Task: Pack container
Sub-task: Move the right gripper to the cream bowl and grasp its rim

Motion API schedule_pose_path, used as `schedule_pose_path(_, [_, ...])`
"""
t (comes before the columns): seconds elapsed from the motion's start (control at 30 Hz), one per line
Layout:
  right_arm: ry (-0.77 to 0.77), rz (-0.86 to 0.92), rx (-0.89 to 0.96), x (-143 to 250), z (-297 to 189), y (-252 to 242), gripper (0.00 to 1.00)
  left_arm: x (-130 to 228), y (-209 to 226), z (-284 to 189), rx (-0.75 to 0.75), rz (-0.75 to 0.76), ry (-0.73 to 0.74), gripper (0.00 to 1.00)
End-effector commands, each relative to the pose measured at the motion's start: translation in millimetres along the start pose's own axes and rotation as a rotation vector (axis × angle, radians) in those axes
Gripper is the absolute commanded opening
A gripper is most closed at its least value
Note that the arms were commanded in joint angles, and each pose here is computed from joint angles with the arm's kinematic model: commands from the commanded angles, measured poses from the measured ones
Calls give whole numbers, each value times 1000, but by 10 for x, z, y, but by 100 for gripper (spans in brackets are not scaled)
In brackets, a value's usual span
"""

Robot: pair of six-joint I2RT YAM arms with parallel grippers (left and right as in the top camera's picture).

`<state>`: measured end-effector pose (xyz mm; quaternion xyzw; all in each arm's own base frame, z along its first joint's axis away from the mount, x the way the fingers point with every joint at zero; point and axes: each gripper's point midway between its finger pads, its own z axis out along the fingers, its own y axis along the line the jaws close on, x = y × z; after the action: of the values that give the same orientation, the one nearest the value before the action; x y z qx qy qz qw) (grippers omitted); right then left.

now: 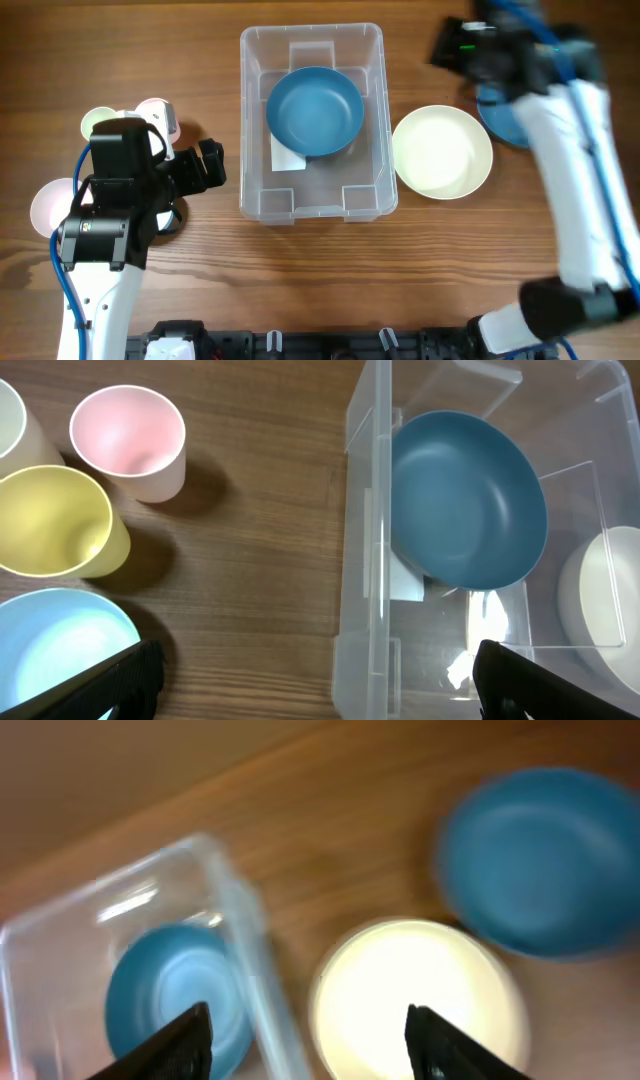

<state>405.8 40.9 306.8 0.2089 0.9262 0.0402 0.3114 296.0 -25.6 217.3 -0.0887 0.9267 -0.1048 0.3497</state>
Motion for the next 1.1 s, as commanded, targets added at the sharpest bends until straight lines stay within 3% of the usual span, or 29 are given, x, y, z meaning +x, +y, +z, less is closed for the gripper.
schedule_pose_path(0.0, [108, 160, 151, 124, 108, -614, 65, -52, -41, -36, 16, -7, -13, 100])
schedule_pose_path(0.17, [261, 213, 292, 520, 476, -1167, 66, -52, -41, -36, 16, -7, -13, 100])
schedule_pose_path(0.33, [406, 233, 314, 1244, 1134, -1395, 66, -51, -41, -36, 16, -7, -12, 100])
schedule_pose_path(0.7, [418, 294, 293, 2099, 1829, -1650, 66, -50, -41, -36, 16, -7, -12, 100])
schedule_pose_path(0.83, [416, 299, 277, 2171, 1880, -1652, 54, -50, -41, -36, 16, -7, -12, 100])
schedule_pose_path(1.0, [420, 304, 262, 2172, 1883, -1624, 18, -50, -41, -36, 16, -7, -12, 100])
schedule_pose_path(1.07, [419, 303, 262, 2170, 1885, -1624, 11, -50, -41, -36, 16, -7, -12, 100])
